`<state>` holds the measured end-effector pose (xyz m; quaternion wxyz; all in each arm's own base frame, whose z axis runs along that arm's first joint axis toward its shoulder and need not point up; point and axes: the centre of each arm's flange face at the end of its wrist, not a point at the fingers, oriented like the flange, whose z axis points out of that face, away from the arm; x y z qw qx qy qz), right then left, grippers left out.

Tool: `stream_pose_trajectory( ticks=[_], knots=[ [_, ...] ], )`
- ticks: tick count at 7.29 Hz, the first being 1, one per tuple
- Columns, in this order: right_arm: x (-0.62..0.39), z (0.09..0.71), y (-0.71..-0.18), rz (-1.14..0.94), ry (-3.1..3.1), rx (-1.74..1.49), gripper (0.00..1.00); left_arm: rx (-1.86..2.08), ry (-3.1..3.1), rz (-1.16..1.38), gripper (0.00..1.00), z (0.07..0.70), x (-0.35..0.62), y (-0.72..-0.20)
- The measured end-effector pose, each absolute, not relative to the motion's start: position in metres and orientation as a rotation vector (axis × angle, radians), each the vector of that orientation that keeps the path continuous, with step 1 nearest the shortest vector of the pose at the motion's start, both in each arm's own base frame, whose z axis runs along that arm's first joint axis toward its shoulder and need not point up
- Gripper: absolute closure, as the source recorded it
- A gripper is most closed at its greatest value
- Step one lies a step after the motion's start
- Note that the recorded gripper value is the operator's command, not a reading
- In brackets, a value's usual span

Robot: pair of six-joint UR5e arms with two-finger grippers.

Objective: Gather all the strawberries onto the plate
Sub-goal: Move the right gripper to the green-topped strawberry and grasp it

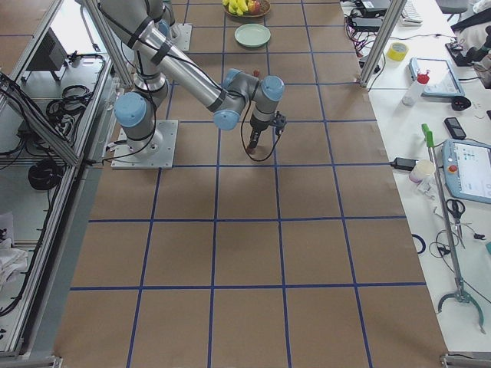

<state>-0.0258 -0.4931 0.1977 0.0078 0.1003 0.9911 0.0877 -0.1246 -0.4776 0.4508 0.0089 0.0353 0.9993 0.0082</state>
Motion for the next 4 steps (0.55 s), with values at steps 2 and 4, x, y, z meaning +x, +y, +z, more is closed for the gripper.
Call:
stream_pose_trajectory(
  ticks=[2, 4],
  knots=[
    [-0.027, 0.189, -0.494, 0.260, 3.105, 0.316, 0.45, 0.110, 3.123, 0.015, 0.00, 0.450, -0.124, -0.480],
    [-0.028, 0.182, -0.488, 0.288, 3.120, 0.316, 0.44, 0.110, 3.124, -0.012, 0.00, 0.451, -0.125, -0.483]
  ],
)
